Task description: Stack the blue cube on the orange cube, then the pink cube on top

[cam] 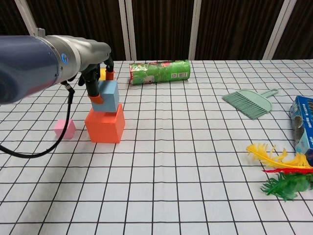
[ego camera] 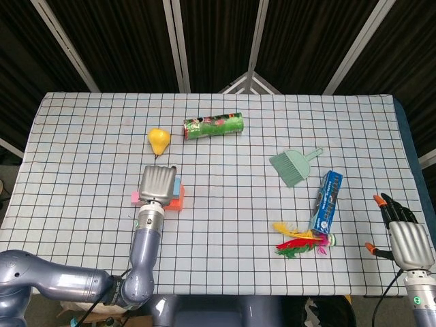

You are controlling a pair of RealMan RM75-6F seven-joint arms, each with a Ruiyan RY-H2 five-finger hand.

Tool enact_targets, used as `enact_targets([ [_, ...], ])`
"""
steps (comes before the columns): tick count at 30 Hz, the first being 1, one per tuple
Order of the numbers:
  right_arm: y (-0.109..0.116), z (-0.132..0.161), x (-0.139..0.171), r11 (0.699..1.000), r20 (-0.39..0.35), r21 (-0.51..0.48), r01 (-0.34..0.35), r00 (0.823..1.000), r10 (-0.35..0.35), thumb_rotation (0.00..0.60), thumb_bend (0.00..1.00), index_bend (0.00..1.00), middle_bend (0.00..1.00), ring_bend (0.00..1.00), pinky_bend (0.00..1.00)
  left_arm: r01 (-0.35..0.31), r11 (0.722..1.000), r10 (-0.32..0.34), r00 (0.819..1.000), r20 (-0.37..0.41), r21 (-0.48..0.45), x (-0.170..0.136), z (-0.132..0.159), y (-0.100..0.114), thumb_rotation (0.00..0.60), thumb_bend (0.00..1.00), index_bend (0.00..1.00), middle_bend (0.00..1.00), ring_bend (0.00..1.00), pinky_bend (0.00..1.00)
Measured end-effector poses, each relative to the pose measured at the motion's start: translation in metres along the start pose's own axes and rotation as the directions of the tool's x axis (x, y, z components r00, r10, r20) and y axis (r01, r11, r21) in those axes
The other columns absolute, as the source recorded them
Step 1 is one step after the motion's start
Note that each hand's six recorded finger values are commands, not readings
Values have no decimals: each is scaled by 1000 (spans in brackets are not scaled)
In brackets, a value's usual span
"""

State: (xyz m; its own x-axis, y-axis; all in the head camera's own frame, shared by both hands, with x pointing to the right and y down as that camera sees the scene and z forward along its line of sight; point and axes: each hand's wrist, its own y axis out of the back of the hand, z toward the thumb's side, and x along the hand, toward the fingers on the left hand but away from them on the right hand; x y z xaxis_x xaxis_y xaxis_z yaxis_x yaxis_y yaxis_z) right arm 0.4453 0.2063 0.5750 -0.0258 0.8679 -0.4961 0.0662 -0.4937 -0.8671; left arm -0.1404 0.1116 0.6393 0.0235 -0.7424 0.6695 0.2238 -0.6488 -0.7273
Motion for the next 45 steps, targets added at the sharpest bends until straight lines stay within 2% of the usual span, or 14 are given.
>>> enact_targets([
  [17, 1, 2, 1, 1000, -6, -4, 3, 1000, -3, 600, 190, 82, 73, 131, 163, -11, 997, 12, 1000, -9, 73, -10, 0, -2, 600, 386, 485, 740, 655, 692],
  [31, 0, 3, 1, 1000, -6, -1, -4, 1000, 4, 600, 190, 82, 73, 131, 163, 14, 997, -13, 1000, -15, 80, -5, -6, -11, 600, 386, 485, 740, 655, 692],
  [45, -1, 3, 1, 1000, -5, -1, -7, 1000, 7, 600, 190, 82, 73, 131, 163, 9, 997, -8, 1000, -12, 80, -1, -2, -13, 600, 386, 483, 740, 655, 691],
])
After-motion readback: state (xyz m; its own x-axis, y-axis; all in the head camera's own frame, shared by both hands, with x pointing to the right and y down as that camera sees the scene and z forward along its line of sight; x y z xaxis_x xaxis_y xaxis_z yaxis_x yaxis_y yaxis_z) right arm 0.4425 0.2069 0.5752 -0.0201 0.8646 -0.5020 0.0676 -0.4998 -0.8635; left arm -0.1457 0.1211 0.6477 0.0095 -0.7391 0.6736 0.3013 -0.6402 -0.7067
